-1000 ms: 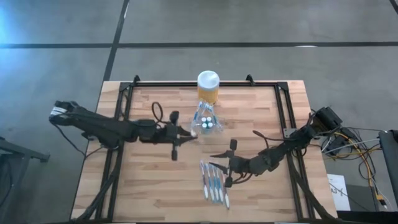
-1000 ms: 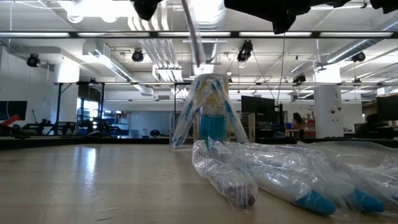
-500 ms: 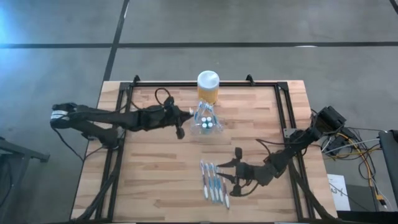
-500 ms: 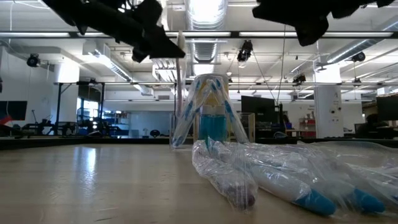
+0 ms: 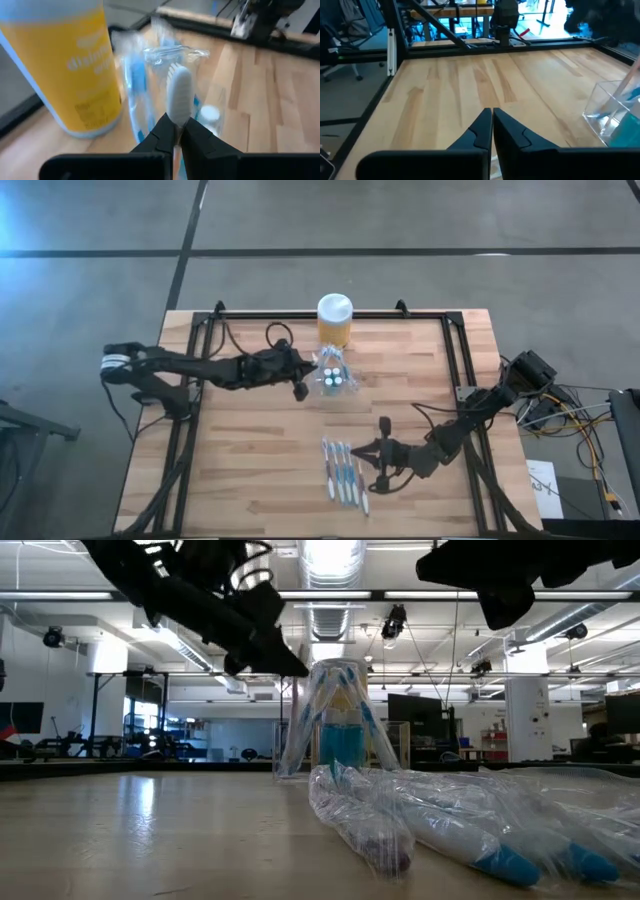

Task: Pick & Place toothbrushing station
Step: Put the orange toothbrush into the left of the transparent organizer, then put the purple toothbrush into the right of the transparent organizer

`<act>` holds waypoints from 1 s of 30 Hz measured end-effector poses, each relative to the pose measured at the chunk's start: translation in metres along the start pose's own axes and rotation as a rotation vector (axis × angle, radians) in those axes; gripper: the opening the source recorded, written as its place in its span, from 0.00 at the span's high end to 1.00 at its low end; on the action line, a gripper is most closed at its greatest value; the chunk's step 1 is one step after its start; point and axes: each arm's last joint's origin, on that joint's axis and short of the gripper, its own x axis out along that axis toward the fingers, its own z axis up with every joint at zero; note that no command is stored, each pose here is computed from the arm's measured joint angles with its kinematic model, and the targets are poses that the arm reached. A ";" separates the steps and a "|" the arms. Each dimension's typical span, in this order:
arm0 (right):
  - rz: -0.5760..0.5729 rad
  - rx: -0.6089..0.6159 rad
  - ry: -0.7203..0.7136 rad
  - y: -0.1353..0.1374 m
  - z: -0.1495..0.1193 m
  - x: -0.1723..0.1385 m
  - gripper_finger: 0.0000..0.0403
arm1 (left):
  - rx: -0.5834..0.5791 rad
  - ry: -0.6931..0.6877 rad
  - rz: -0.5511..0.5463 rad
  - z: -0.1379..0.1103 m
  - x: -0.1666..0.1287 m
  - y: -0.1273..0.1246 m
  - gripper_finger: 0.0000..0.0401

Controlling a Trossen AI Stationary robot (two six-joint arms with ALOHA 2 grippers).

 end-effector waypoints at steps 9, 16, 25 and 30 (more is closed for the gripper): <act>0.009 0.007 -0.005 0.002 0.003 0.001 0.97 | -0.035 0.031 0.018 -0.014 0.018 -0.001 0.96; 0.009 -0.002 0.004 0.001 0.001 0.000 0.97 | -0.035 0.060 -0.015 -0.004 0.001 0.001 0.73; 0.008 -0.004 0.007 0.001 0.000 0.000 0.97 | -0.030 0.087 -0.016 0.024 -0.039 0.006 0.38; 0.007 -0.001 0.008 0.001 0.000 0.000 0.97 | 0.028 0.089 -0.099 0.038 -0.082 0.009 0.31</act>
